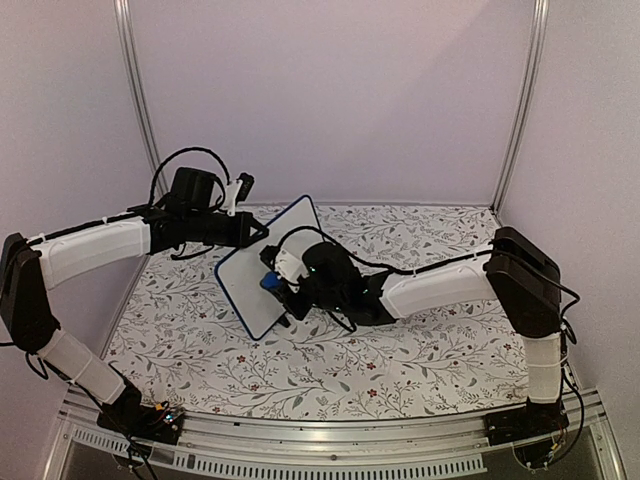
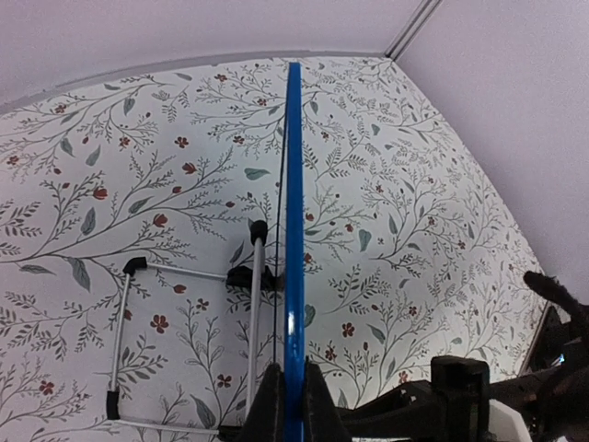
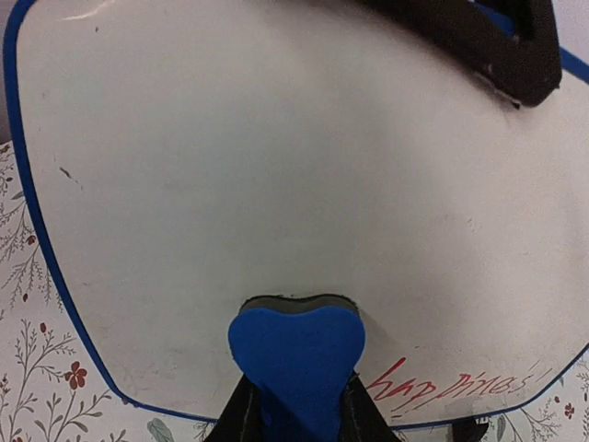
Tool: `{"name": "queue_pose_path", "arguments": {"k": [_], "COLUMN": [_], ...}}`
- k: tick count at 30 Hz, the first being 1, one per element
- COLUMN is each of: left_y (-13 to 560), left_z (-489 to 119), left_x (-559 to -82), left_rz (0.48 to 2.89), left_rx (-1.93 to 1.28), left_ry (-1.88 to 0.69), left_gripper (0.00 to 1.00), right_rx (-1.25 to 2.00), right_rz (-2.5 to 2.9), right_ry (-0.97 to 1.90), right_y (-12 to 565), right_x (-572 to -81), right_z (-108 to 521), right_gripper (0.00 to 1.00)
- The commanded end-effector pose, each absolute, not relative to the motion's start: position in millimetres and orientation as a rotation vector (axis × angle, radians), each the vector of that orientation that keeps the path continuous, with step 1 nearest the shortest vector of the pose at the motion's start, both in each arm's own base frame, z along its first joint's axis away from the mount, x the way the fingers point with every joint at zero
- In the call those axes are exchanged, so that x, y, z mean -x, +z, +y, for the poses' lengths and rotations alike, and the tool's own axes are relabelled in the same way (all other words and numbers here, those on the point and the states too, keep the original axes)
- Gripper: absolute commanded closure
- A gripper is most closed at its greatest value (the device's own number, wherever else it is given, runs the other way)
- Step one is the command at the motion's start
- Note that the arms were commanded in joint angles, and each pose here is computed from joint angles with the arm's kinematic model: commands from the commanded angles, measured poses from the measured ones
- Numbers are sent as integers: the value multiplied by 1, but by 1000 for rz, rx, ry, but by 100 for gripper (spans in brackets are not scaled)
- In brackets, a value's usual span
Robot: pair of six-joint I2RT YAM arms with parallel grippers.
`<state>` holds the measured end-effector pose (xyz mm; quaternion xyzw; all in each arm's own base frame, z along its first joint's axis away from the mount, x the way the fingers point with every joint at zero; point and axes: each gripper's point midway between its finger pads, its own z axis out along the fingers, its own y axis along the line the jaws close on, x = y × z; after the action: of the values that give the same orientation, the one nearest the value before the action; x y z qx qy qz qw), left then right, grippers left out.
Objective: Erase the whiteboard
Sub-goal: Erase the center of the board.
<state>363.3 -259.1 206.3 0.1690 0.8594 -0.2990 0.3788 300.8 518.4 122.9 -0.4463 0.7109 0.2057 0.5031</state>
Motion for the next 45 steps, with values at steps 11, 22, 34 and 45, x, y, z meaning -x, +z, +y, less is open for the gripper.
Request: {"name": "queue_pose_path", "arguments": {"k": [11, 22, 34, 45], "left_y": [183, 188, 197, 211], "left_z": [-268, -264, -256, -246], "left_x": [-337, -340, -345, -346], "left_rz": [2310, 2297, 2276, 2228], "left_rx": [-457, -441, -411, -405], "left_ry": [-847, -836, -861, -798], "left_gripper": [100, 100, 100, 100], "right_rx": [946, 959, 922, 791], "right_rz": [1619, 1647, 1638, 1710], "right_ry": [578, 641, 641, 632], "right_y": [170, 147, 157, 180], "right_x": [-311, -286, -291, -296], "right_z": [517, 509, 510, 490], "right_gripper": [84, 84, 84, 84]}}
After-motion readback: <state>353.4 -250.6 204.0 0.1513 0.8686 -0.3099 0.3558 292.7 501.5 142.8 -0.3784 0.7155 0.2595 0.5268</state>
